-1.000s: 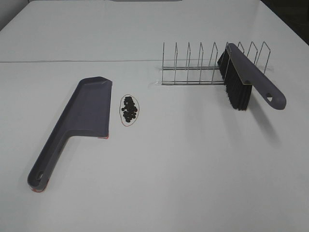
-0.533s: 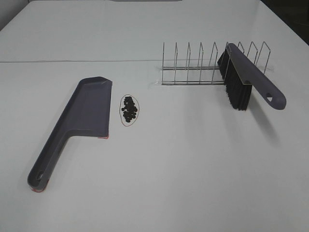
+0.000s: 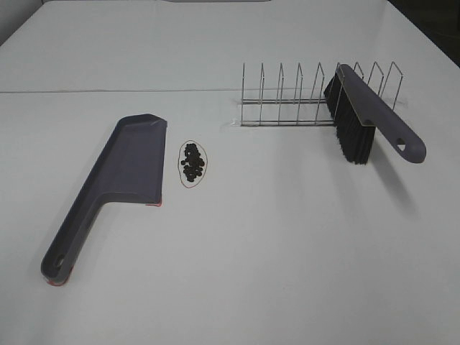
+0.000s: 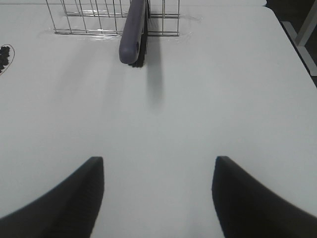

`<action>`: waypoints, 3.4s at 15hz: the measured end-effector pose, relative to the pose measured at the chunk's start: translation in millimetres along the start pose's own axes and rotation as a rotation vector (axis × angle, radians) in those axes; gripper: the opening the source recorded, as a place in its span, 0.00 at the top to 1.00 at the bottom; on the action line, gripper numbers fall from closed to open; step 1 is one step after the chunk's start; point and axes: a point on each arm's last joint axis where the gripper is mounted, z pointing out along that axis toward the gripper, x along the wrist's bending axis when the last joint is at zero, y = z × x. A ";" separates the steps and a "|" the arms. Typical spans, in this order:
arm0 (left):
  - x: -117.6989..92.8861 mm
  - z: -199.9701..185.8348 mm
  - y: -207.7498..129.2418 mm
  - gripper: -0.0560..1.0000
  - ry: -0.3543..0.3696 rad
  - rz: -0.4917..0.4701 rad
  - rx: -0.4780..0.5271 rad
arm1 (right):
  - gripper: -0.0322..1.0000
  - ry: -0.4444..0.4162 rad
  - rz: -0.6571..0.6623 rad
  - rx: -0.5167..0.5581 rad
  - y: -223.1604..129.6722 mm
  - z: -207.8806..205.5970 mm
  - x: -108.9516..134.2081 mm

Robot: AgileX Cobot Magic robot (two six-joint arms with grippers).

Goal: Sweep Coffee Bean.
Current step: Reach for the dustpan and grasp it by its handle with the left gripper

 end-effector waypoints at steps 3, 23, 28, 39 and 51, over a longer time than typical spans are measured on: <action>6.8 40.6 20.8 0.32 0.005 -0.025 0.155 | 0.38 0.000 0.000 0.000 0.0 0.0 0.0; 0.7 297.5 28.5 0.32 -0.087 -0.062 0.912 | 0.38 0.000 0.000 0.000 0.0 0.0 0.0; -25.6 324.6 -8.2 0.32 -0.034 -0.044 1.025 | 0.38 0.000 0.000 0.000 0.0 0.0 0.0; -34.4 355.5 -48.3 0.33 0.011 -0.067 1.060 | 0.38 0.000 0.000 0.000 0.0 0.0 0.0; -35.4 381.2 -78.9 0.34 0.005 -0.059 1.025 | 0.38 0.001 0.000 0.000 0.0 0.0 0.1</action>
